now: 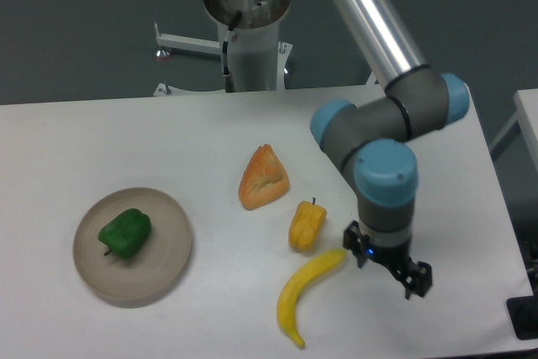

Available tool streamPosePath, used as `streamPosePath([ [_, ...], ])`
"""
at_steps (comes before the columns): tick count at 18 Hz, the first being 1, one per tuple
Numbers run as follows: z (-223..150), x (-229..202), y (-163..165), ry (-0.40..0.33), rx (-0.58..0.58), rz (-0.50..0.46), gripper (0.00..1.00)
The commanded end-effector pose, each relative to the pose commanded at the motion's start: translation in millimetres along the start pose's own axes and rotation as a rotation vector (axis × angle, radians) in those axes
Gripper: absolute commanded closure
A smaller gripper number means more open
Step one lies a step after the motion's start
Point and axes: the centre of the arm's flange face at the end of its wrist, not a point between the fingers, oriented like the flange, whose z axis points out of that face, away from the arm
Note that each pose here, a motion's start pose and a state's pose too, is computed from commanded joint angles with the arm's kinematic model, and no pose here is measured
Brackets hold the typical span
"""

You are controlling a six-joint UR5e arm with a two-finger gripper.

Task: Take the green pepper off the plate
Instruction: 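Move the open gripper over the green pepper on the plate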

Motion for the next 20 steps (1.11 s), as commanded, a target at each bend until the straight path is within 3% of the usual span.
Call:
streamPosePath([
  [4,-24,55,-22,0.035,0.022,-0.123,0.00],
  [8,-36,117,-46,0.139,0.082,-0.290,0.00],
  [11,-38,155,-57,0.180,0.078,-0.356,0.00],
  [14,-26,182,-66,0.270,0.097,-0.465,0.00],
  [20,0,234,-82,0.297,0.119,-0.455,0.00],
])
